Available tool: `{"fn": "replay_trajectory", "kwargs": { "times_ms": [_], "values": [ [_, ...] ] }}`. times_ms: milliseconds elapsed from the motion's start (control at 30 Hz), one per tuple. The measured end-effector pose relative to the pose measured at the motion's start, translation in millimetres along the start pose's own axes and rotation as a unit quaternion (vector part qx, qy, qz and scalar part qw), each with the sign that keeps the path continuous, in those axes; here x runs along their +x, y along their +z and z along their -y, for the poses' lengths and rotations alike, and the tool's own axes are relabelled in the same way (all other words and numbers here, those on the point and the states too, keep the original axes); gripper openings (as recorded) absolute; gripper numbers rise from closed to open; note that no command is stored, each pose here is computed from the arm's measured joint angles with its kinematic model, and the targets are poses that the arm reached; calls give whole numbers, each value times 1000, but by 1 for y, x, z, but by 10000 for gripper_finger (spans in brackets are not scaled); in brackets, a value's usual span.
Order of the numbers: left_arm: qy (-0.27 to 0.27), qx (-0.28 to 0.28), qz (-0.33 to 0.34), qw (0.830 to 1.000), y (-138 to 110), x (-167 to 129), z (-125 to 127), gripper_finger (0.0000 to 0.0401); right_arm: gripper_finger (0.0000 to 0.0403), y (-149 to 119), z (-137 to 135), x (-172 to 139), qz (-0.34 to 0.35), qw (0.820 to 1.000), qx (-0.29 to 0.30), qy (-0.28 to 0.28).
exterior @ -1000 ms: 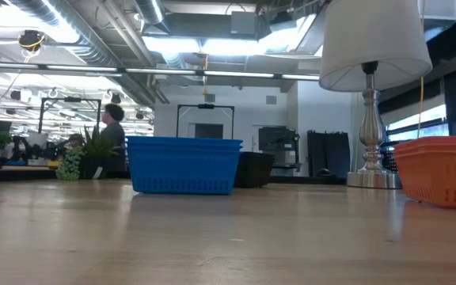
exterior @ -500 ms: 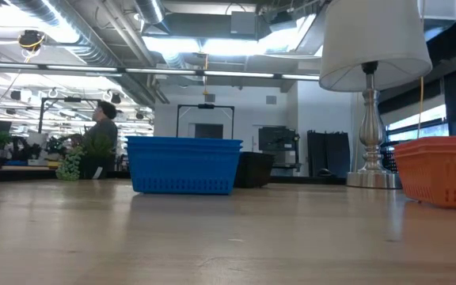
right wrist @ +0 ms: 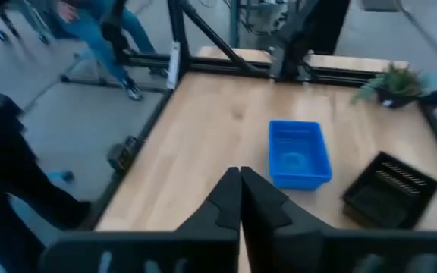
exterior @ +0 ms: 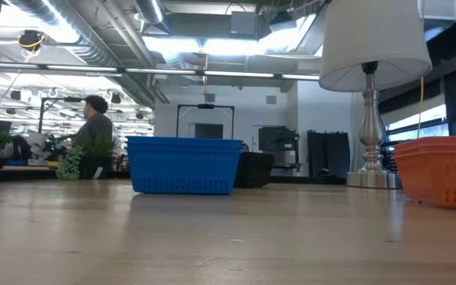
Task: Stack baskets by color
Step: Return to Home Position
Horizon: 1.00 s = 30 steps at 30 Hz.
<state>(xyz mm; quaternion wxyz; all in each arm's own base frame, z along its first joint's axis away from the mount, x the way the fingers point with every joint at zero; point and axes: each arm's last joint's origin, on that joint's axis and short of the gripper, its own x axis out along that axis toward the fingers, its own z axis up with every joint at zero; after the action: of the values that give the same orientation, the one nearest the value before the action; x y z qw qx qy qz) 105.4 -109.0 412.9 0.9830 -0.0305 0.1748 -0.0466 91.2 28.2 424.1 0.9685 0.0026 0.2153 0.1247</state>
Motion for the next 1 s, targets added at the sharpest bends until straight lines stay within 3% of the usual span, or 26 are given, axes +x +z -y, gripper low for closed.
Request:
{"fn": "replay_trajectory", "kwargs": {
  "times_ms": [167,400,833,1000],
  "values": [
    [-97,-8,92,991,-22,-6,-12,0,0,-26,1,2,24,999,35,24],
    [-159,-5,176,971,-60,-3,-31,0,0,-53,1,0,110,990,41,75],
    [-185,10,258,948,-107,-9,-68,0,0,-103,7,-25,177,979,78,65],
    [-170,8,279,945,-127,-6,-76,0,0,-123,10,-38,213,971,90,55]
  ]
}}
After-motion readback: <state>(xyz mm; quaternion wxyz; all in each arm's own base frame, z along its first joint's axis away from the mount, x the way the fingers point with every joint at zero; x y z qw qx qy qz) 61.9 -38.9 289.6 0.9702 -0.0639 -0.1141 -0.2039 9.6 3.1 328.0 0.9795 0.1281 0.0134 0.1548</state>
